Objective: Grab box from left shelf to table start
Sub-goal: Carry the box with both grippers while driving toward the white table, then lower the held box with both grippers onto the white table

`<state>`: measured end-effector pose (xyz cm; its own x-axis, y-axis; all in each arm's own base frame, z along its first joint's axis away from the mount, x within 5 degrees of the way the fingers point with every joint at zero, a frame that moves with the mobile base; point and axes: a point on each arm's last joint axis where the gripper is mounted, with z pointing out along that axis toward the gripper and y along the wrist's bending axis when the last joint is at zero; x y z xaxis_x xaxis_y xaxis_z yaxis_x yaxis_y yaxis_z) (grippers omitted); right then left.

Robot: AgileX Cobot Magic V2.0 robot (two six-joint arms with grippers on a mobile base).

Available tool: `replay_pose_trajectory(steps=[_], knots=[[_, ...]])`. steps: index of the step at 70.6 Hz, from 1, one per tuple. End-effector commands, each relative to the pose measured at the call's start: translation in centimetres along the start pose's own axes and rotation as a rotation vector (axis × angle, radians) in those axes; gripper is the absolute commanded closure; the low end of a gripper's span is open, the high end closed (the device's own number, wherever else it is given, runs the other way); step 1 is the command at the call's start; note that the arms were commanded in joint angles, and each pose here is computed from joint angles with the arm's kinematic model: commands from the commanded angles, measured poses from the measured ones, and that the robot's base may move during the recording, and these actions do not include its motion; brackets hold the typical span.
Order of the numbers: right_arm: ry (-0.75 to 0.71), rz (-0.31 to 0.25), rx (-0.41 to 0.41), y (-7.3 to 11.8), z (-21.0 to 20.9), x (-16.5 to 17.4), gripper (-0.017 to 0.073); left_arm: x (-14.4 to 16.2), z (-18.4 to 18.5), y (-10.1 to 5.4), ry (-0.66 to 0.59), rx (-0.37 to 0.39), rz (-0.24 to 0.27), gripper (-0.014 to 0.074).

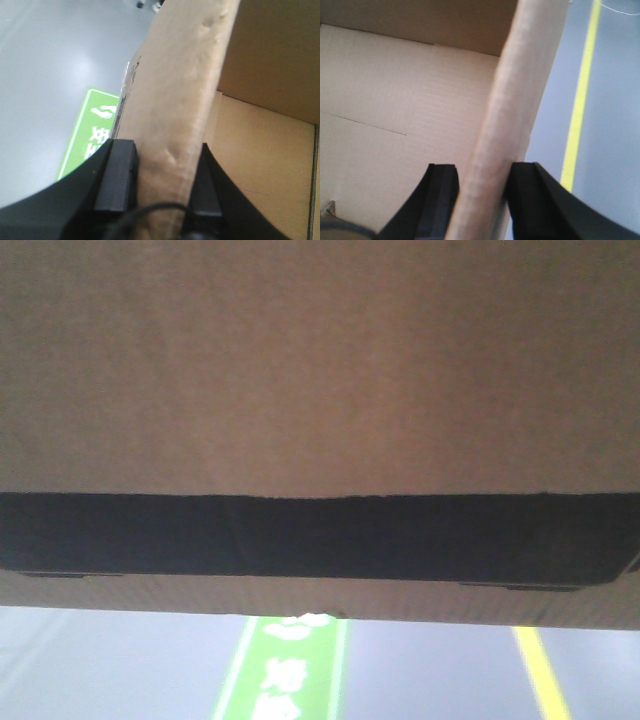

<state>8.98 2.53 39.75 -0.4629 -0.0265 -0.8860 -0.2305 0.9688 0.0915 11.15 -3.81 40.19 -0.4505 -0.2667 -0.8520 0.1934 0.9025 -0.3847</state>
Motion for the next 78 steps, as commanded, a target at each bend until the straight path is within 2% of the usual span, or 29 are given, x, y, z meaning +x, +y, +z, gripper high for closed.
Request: replay_pose_trajectory(steps=[1, 78], knots=[[-0.211, 0.0, -0.037, 0.4, -0.61, -2.45, 0.0502, -1.01, -1.57, -2.2, -0.06, 0.196, -0.054, 0.0697], [-0.211, 0.0, -0.037, 0.4, -0.61, -2.45, 0.0502, -1.01, -1.57, -2.2, -0.06, 0.196, -0.054, 0.0697]])
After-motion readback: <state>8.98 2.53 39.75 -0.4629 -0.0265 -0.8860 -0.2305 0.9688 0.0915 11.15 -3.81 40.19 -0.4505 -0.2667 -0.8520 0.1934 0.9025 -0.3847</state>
